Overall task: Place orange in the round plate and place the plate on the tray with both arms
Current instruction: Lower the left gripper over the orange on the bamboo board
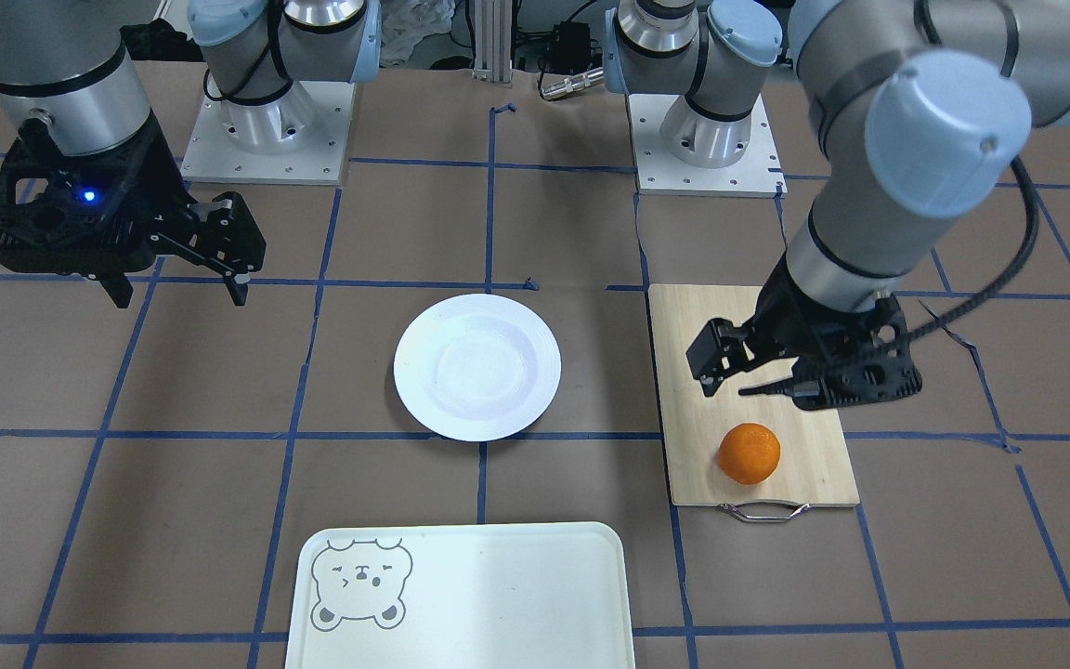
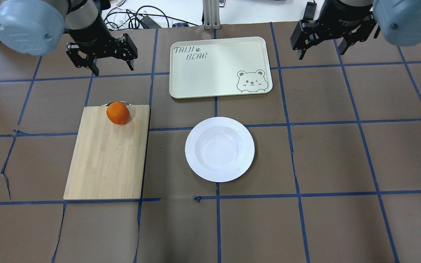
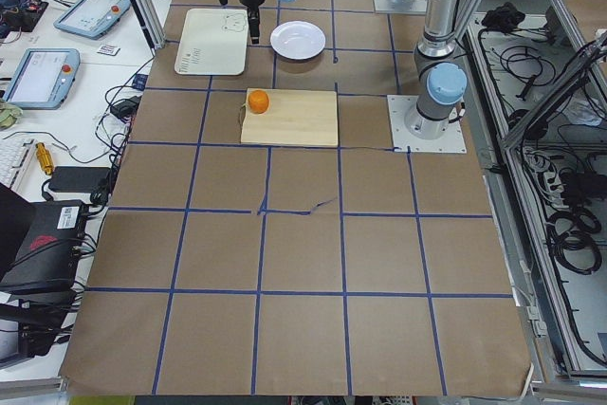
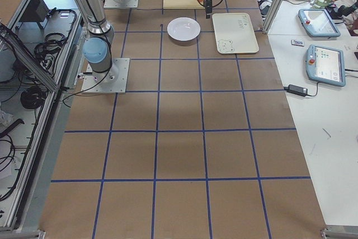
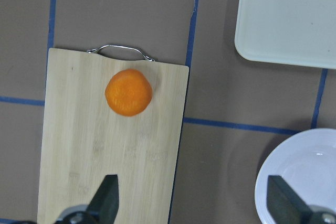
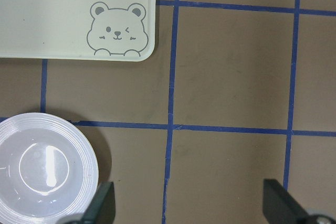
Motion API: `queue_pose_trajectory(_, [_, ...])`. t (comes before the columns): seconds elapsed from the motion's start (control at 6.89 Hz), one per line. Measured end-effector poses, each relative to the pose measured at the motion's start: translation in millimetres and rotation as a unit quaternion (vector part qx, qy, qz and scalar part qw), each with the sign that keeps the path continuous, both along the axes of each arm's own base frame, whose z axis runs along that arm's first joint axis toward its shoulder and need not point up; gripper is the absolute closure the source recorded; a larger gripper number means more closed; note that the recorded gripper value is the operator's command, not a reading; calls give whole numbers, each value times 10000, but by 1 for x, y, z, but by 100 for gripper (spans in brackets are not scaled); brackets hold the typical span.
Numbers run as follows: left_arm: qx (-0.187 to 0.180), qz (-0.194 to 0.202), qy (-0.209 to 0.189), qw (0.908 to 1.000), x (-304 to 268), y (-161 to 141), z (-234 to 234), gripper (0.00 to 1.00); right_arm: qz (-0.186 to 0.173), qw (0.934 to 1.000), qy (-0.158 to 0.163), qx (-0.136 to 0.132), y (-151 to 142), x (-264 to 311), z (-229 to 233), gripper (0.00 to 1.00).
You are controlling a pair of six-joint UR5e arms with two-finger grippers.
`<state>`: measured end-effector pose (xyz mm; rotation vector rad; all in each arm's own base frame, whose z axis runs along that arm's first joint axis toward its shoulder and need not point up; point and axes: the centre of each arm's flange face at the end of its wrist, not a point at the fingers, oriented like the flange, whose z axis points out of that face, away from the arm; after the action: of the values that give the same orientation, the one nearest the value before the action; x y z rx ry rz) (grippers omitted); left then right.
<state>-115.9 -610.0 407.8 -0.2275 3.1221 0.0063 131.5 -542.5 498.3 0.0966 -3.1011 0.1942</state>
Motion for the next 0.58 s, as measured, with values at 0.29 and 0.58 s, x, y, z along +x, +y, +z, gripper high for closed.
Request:
queue_pose_trajectory(0.29, [291, 91, 15, 9995, 33, -39, -75, 0, -9, 10000, 0, 1, 0, -1, 0, 0])
queue_pose_trajectory(0.58, [800, 34, -27, 9968, 50, -49, -135, 0, -11, 10000, 0, 5, 0, -1, 0, 0])
